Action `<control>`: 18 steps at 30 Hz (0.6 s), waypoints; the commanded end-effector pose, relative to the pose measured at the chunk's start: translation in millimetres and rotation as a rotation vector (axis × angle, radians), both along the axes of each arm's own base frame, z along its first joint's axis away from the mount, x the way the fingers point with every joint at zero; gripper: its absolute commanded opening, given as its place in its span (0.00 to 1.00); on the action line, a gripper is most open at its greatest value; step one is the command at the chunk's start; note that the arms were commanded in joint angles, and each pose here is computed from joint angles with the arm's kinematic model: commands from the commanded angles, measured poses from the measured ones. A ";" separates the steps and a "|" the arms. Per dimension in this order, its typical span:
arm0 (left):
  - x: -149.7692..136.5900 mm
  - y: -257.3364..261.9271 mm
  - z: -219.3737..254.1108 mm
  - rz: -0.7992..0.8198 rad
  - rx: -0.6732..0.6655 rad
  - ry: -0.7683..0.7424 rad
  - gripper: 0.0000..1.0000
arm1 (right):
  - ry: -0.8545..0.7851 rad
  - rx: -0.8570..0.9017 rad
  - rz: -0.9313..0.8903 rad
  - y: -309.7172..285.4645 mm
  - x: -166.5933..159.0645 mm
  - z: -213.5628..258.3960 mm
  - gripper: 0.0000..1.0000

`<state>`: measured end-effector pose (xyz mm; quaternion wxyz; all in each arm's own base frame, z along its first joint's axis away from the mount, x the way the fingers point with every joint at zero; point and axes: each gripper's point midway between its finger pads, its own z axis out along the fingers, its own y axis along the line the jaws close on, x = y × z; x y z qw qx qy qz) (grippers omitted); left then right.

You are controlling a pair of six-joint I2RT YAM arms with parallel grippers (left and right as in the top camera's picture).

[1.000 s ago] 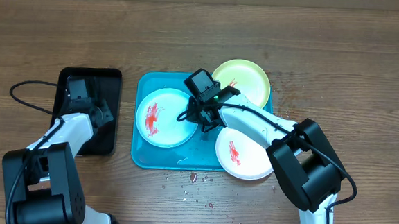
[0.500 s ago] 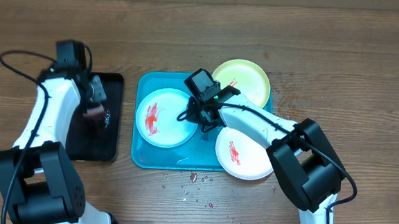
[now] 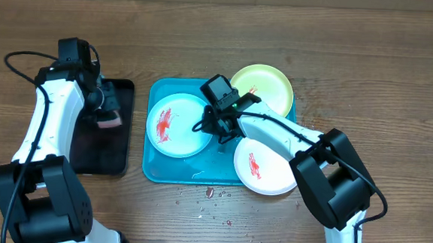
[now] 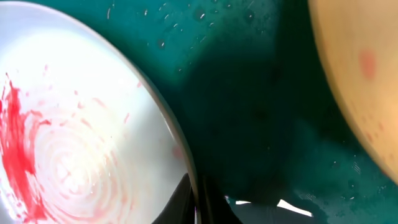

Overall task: Clean dirty plates on tray and stack at the side
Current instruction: 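Carry the sponge with the left gripper onto the light-blue plate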

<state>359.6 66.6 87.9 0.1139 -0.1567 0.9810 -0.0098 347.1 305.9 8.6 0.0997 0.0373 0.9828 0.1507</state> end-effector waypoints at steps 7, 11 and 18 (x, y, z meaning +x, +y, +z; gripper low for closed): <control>18.5 -89.3 35.1 -0.367 -0.273 -0.116 0.04 | 0.137 0.088 0.031 -12.3 -3.6 -5.4 0.04; 18.4 -102.3 24.3 -0.420 -0.192 -0.097 0.04 | 0.178 0.103 0.066 -23.1 -6.9 -5.4 0.04; 22.9 -128.4 7.4 -0.518 -0.076 -0.097 0.04 | 0.213 0.116 0.120 -29.2 -13.8 -4.9 0.04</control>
